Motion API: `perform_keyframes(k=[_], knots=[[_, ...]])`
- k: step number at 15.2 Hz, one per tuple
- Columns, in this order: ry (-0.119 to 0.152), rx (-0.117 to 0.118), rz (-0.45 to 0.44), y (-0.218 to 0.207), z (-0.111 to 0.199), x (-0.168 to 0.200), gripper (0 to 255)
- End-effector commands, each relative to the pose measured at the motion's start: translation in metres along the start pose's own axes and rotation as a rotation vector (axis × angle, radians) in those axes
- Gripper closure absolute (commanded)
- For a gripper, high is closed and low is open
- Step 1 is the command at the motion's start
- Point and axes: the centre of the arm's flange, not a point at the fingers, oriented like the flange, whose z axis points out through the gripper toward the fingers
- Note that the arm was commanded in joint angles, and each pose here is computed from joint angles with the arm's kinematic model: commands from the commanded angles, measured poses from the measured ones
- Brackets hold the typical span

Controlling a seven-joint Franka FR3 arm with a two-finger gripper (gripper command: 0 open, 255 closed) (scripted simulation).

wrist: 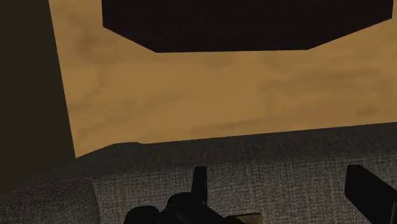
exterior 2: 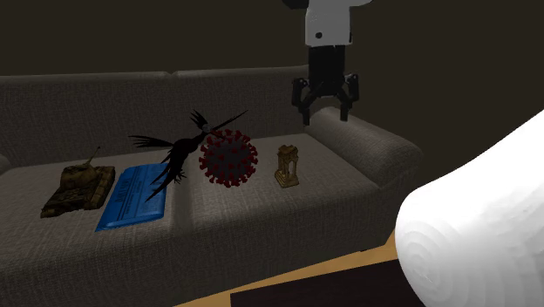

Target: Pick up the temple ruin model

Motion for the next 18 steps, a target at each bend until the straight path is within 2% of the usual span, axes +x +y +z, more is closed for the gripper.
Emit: perform_keyframes(k=[1,18], knots=[[0.007,0.001,-0.028,0.0,0.013,0.025,0],[0.065,0.009,-0.258,-0.024,0.108,0.218,0]])
